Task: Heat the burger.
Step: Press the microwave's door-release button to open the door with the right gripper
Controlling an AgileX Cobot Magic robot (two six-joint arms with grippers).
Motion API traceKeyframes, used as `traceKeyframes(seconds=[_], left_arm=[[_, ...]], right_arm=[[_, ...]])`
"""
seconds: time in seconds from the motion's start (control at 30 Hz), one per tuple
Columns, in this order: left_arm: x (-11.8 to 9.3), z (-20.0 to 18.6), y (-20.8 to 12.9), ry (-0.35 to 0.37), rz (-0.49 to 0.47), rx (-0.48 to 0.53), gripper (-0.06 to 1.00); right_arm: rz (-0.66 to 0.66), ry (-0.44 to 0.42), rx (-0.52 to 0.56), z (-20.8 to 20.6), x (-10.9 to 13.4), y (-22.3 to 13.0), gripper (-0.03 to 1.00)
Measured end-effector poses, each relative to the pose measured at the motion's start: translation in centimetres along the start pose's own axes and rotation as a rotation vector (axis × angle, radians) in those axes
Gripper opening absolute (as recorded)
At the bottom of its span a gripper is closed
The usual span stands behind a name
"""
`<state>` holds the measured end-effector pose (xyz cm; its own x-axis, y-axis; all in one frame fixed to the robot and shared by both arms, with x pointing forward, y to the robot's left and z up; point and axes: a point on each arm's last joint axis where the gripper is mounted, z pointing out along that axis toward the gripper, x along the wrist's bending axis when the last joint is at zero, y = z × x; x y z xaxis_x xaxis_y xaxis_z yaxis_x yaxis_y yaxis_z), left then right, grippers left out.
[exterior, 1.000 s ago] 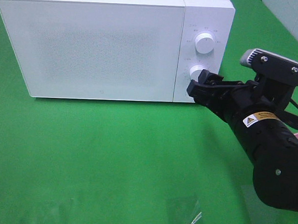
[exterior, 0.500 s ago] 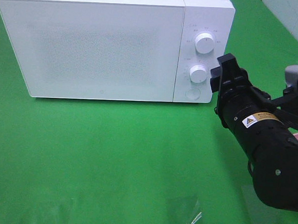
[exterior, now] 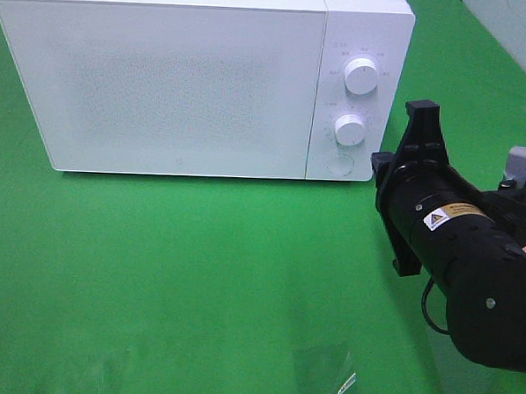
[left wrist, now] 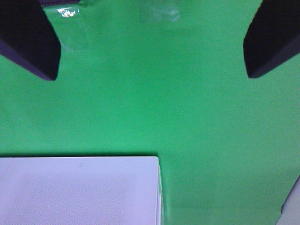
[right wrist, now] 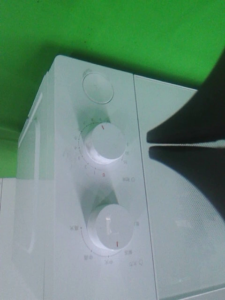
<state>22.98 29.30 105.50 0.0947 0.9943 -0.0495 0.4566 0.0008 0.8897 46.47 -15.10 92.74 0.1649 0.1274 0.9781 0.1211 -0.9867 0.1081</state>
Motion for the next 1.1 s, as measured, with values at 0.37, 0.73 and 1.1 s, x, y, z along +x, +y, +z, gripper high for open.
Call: traceKeyframes(seconds=[0.37, 0.73, 1.1], left_arm=[[0.0, 0.0, 0.0, 0.000, 0.000, 0.000, 0.98], [0.0, 0.0, 0.0, 0.000, 0.000, 0.000, 0.98], [0.0, 0.0, 0.0, 0.000, 0.000, 0.000, 0.98]], right_arm=[[0.043, -0.057, 0.014, 0.4, -1.3, -0.4, 0.00], [0.129, -0.125, 0.064, 2.8, -3.8, -2.0, 0.00], [0.194, -0.136, 0.056, 6.4, -4.2, -0.9, 0.00]])
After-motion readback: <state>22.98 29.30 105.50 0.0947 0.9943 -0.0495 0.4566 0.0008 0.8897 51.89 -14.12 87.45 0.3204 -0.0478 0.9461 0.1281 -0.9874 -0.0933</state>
